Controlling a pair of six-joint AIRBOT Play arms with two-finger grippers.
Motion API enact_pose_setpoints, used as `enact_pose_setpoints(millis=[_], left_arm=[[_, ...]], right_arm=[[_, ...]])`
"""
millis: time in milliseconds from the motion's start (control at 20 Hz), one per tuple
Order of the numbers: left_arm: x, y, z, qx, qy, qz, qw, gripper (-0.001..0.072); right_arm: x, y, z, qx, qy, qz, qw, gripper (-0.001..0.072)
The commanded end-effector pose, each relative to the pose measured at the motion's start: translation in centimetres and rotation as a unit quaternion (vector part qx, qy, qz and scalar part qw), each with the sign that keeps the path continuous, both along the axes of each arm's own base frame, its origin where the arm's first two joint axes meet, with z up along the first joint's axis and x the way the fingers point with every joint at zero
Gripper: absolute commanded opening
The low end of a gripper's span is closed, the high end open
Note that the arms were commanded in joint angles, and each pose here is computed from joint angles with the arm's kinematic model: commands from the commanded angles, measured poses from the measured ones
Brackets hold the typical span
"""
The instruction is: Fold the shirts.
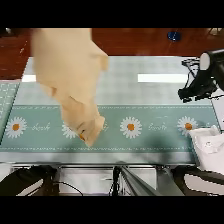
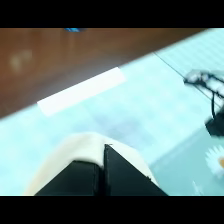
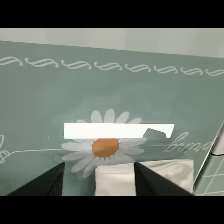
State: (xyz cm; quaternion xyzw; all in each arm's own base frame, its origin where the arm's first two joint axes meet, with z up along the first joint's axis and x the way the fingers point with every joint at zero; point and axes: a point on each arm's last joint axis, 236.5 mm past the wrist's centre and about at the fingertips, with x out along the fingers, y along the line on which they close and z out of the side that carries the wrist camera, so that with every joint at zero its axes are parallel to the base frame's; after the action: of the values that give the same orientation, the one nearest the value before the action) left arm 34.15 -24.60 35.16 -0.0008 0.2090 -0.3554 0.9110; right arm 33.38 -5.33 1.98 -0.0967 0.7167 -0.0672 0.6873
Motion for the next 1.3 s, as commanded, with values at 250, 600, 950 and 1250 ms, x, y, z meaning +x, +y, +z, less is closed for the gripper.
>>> enact_pose_setpoints(millis=[250,600,950,1250], left_arm=[[-0.2,-18.9,-26.9,0.115,0.207,-0.137,0.962,0.0036],[2.6,-13.8,-30.5,0.176,0.279,-0.11,0.938,0.0359],[5.7,10.5,-19.3,0.159,0.318,0.077,0.931,0.0642],[-4.3,13.3,-29.6,0.031,0.491,0.084,0.867,0.068]], right_arm=[[0.9,-1.0,3.3,0.129,-0.109,-0.101,0.981,0.0474],[3.1,0.1,3.8,0.164,-0.152,-0.069,0.972,0.0474],[3.4,0.3,3.9,0.167,-0.155,-0.057,0.972,0.0474],[3.6,0.9,4.0,0.18,-0.159,-0.054,0.969,0.0474]])
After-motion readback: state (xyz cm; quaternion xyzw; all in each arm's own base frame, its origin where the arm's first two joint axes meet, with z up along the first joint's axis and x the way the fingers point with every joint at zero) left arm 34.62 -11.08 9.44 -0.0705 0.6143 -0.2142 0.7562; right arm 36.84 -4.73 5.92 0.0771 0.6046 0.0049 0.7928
